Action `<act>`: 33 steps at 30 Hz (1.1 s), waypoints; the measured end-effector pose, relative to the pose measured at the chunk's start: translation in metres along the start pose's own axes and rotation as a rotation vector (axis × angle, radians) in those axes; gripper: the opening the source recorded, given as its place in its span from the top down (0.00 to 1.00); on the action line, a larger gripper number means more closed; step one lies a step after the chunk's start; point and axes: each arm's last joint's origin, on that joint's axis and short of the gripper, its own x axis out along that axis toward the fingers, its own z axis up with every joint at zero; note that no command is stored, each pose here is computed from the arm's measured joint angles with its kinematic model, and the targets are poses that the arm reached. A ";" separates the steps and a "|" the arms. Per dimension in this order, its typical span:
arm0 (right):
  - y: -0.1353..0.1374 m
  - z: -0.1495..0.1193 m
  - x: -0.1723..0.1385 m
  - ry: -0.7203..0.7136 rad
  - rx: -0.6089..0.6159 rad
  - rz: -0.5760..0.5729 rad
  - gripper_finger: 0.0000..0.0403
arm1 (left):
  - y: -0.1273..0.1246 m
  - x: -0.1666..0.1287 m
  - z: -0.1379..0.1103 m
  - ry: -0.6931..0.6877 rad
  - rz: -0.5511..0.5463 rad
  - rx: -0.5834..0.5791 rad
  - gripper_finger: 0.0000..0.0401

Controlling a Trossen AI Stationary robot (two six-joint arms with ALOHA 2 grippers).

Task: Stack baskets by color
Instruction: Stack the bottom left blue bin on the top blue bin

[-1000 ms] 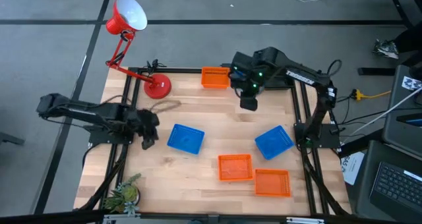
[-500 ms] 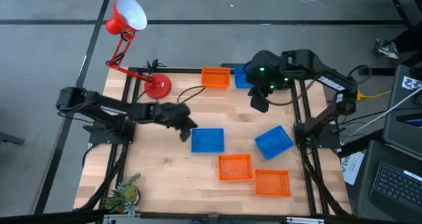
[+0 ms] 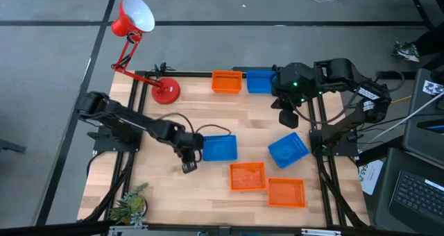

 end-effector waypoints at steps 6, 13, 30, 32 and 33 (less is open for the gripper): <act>0.003 0.000 0.000 -0.008 -0.021 -0.055 0.99 | 0.013 0.037 0.026 -0.172 0.100 -0.041 1.00; 0.003 -0.001 0.000 -0.009 0.007 -0.076 0.99 | 0.037 0.018 0.118 -0.508 0.296 0.060 1.00; 0.018 -0.030 0.065 0.220 0.057 -0.121 0.99 | 0.019 -0.039 0.071 -0.046 0.331 0.260 1.00; 0.020 -0.033 0.080 0.231 0.063 -0.118 0.99 | 0.025 -0.052 0.065 -0.009 0.367 0.231 1.00; 0.022 -0.035 0.087 0.231 0.059 -0.110 0.99 | 0.028 -0.059 0.062 0.005 0.388 0.212 1.00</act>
